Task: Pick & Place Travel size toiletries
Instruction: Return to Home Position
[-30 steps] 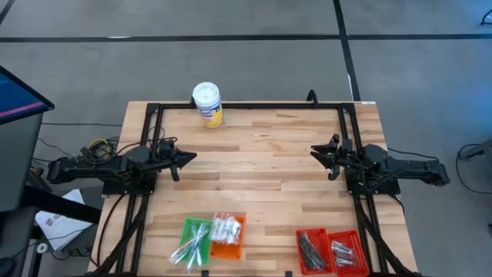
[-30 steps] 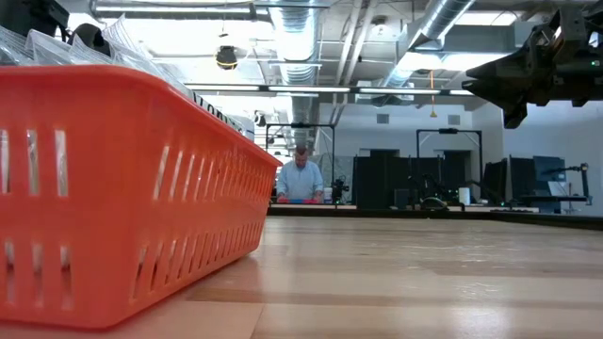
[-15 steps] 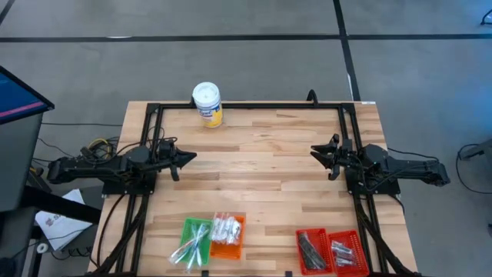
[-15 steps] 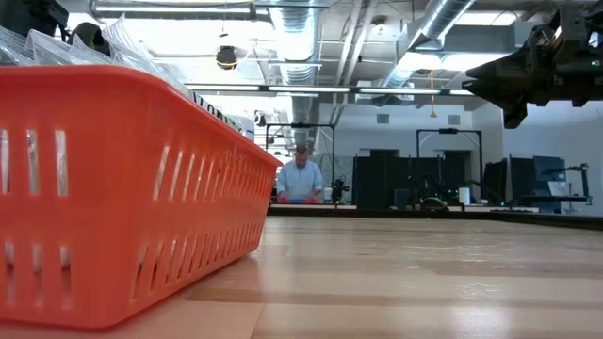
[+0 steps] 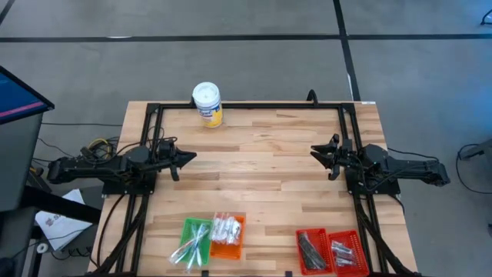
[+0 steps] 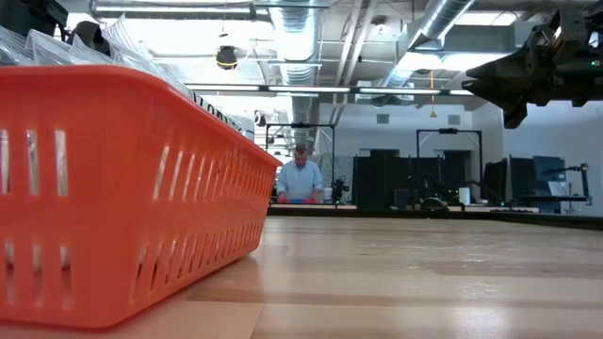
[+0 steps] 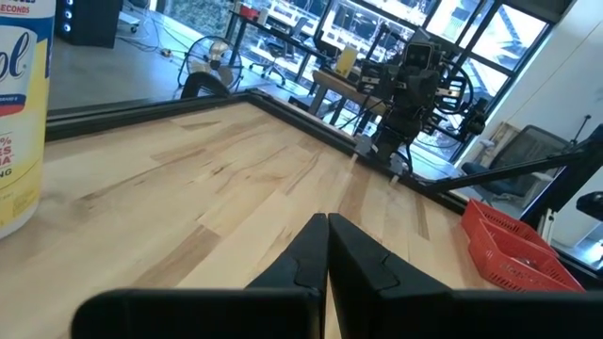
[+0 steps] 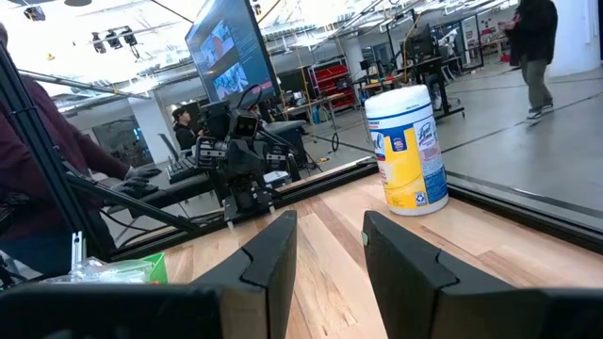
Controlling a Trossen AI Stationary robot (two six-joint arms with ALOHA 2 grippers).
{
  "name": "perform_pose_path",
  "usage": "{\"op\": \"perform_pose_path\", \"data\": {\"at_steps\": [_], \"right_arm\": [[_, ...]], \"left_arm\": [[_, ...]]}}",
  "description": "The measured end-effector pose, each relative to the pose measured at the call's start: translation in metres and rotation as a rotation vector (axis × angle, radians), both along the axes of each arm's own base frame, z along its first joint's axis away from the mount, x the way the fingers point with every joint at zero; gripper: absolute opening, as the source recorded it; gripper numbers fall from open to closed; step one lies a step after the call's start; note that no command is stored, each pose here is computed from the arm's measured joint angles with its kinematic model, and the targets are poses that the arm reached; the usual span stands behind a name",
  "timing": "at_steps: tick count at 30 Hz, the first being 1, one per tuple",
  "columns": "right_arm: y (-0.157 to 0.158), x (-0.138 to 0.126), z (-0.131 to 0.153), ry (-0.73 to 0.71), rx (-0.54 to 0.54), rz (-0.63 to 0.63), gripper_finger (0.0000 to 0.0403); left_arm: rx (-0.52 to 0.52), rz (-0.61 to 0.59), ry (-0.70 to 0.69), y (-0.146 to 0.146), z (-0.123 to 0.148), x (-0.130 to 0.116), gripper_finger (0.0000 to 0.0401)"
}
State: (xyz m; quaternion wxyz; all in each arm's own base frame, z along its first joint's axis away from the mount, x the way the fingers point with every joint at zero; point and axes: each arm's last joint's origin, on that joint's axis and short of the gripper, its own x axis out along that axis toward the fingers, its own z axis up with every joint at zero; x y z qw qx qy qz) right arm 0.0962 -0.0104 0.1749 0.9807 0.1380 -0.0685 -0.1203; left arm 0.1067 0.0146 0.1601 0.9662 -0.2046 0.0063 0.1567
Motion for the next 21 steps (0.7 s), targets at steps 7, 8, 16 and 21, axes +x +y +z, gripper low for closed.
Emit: {"op": "perform_pose_path", "data": {"at_steps": [7, 8, 16, 21], "right_arm": [[0.0, 0.0, 0.0, 0.0, 0.0, 0.0, 0.0118], [0.0, 0.0, 0.0, 0.0, 0.0, 0.0, 0.0118], [0.0, 0.0, 0.0, 0.0, 0.0, 0.0, 0.0118], [0.0, 0.0, 0.0, 0.0, 0.0, 0.0, 0.0118]], "left_arm": [[0.0, 0.0, -0.006, 0.0, 0.0006, 0.0001, 0.0003], [0.0, 0.0, -0.006, 0.0, 0.0006, 0.0001, 0.0003], [0.001, 0.0, -0.009, 0.0, 0.0008, 0.0001, 0.0003], [0.001, 0.0, -0.013, 0.0, 0.0013, 0.0001, 0.0003]]}}
